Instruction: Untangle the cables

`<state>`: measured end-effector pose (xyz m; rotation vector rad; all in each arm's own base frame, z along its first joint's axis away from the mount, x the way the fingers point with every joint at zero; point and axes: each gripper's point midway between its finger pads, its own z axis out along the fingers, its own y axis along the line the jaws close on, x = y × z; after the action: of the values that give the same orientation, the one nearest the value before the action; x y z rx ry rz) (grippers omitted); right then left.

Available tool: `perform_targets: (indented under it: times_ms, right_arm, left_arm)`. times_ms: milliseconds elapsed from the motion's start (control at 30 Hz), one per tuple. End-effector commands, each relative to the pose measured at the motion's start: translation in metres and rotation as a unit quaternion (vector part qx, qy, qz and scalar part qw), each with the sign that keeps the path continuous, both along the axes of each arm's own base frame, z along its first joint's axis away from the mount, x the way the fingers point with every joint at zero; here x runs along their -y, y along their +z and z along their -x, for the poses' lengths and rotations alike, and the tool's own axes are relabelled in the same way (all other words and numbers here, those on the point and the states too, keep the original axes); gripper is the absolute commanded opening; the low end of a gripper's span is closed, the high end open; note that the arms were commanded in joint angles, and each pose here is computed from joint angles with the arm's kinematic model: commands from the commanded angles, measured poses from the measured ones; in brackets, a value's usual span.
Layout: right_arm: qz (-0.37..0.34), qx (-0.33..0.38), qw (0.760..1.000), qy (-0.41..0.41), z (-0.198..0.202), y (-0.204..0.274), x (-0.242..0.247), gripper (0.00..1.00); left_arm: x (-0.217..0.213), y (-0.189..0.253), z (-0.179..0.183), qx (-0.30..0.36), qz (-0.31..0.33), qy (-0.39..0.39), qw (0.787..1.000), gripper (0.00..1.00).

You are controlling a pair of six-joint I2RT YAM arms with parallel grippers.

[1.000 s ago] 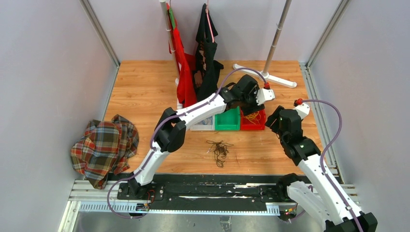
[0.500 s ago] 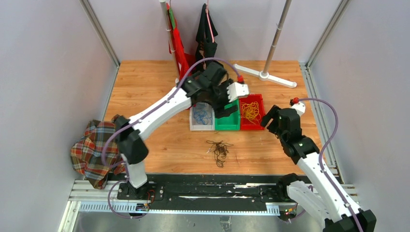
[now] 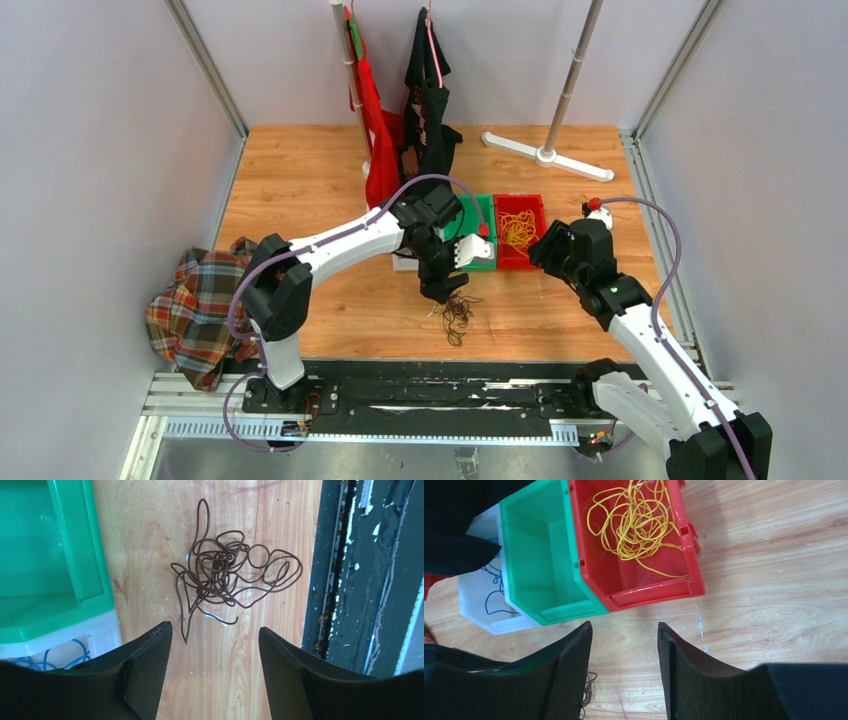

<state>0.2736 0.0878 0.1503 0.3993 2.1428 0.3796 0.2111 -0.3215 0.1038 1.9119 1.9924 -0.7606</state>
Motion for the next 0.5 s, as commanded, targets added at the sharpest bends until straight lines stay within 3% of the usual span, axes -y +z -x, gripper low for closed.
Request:
perform_targets:
  times_ms: [0,267,467]
  right_arm:
    - [-0.015,0.006,1.000,0.018,0.000,0.002,-0.006,0.49]
    - [-0.029,0.010,0.998,0.048,-0.001,0.000,-0.017,0.45]
    - [-0.035,0.012,0.998,0.058,-0.001,0.002,-0.022,0.42]
  left_arm:
    - [0.006,-0.005,-0.005,0.033,0.023,-0.049,0.998,0.68]
    - [-0.011,-0.035,-0.026,0.107,-0.015,-0.081,0.991,0.65]
    - [-0.010,-0.049,-0.036,0.103,-0.020,-0.054,0.993,0.56]
